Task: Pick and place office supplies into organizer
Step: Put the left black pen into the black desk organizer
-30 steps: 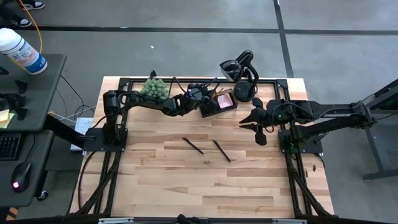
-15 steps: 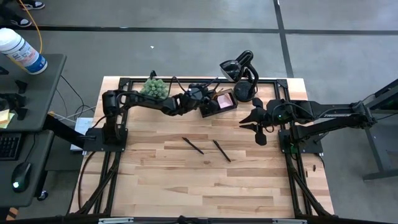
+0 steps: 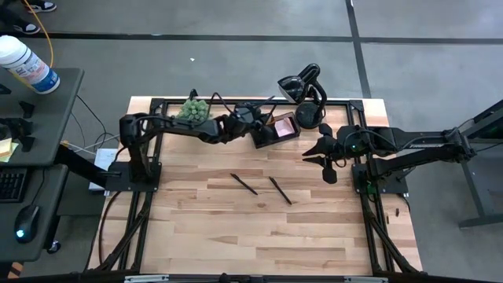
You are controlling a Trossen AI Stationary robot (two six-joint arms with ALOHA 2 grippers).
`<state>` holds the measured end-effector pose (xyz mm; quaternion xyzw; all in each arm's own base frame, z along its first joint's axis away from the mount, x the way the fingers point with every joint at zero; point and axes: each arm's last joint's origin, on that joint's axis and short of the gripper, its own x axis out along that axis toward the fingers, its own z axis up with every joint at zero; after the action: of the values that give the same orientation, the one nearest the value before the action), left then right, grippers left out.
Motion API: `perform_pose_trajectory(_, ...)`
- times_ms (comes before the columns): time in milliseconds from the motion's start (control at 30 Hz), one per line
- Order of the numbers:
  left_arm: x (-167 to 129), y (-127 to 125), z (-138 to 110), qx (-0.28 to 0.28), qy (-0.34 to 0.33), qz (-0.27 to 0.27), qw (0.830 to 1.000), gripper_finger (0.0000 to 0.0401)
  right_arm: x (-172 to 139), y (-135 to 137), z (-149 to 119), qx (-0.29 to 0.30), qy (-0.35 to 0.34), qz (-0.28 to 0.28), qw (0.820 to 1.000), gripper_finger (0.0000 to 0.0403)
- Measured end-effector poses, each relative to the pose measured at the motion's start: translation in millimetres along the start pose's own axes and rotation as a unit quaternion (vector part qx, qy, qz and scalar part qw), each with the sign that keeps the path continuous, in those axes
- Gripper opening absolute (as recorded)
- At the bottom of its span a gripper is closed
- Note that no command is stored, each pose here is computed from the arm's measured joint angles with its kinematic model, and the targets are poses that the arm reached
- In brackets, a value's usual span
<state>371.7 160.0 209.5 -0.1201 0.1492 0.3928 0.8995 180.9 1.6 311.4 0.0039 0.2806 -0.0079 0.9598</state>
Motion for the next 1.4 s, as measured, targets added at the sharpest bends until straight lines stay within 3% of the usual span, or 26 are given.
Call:
perform_pose_trajectory(633, -3, 2, 7, -0.011, -0.004, -0.018, 1.000, 0.0024, 0, 0, 0, 0.000, 0.000, 0.000, 1.000, 0.0067)
perform_pose_trajectory(833, -11, 1, 21, 0.004, -0.040, -0.024, 0.999, 0.0024, 0, 0, 0, 0.000, 0.000, 0.000, 1.000, 0.0067)
perform_pose_trajectory(1100, -54, -17, 44, 0.085, -0.040, -0.105, 0.990, 0.0024, 0, 0, 0, 0.003, 0.001, 0.000, 1.000, 0.0067)
perform_pose_trajectory(1267, -92, -44, 36, 0.126, 0.017, -0.160, 0.979, 0.0024, 1, 0, 0, 0.004, 0.001, 0.000, 1.000, 0.0067)
perform_pose_trajectory(1400, -123, -68, 21, 0.172, 0.068, -0.222, 0.957, 0.0024, 1, 0, 2, 0.004, -0.006, 0.001, 1.000, 0.0067)
